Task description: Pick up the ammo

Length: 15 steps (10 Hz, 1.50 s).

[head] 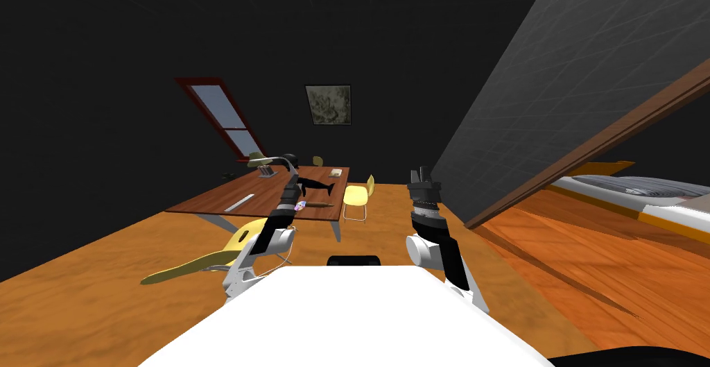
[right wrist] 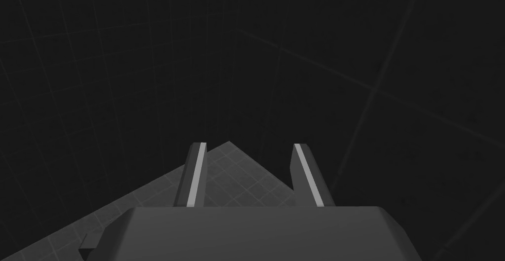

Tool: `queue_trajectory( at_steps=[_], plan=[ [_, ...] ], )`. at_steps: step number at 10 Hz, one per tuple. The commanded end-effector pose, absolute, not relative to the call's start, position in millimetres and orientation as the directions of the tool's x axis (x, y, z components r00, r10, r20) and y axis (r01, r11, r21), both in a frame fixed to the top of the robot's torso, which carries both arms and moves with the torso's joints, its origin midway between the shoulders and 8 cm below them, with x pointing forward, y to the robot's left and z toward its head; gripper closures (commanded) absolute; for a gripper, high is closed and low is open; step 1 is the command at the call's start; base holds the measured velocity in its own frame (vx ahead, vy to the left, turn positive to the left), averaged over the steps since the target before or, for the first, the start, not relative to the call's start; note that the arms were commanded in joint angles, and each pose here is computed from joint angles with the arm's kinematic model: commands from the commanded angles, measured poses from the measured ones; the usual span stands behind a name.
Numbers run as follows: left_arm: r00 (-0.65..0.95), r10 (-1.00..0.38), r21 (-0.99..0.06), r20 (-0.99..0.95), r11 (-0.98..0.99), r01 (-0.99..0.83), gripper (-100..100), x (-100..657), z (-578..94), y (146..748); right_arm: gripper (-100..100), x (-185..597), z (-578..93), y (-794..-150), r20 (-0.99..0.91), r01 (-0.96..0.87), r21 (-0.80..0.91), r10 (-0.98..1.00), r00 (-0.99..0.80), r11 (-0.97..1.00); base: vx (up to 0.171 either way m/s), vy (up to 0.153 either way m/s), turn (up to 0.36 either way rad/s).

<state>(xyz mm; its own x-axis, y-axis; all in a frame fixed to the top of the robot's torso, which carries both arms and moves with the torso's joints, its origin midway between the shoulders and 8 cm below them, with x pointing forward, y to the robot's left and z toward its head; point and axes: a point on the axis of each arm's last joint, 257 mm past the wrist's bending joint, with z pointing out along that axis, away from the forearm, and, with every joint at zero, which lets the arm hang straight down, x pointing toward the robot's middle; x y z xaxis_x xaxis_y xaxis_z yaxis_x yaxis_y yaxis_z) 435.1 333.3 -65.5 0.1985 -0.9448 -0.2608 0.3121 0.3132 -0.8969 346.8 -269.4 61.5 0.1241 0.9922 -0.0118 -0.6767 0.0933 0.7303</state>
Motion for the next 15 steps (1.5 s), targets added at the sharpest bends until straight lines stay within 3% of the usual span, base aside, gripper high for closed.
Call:
queue_trajectory(
  at_steps=[1, 15],
  plan=[
    [0.201, -0.944, -0.905, -0.263, 0.313, 0.288, -100, 440.3, -70.4, 335.8, 0, 346.8, 61.5, -269.4, -0.012, -0.677, 0.730, 0.992, 0.124, 0.093, -0.014, -0.014, -0.014],
    [0.202, -0.955, -0.972, -0.218, 0.193, -0.135, -100, 499.0, -206.1, 381.2, 0, 346.8, 61.5, -269.4, -0.012, -0.677, 0.730, 0.992, 0.124, 0.093, -0.010, -0.002, -0.038]
  ],
)
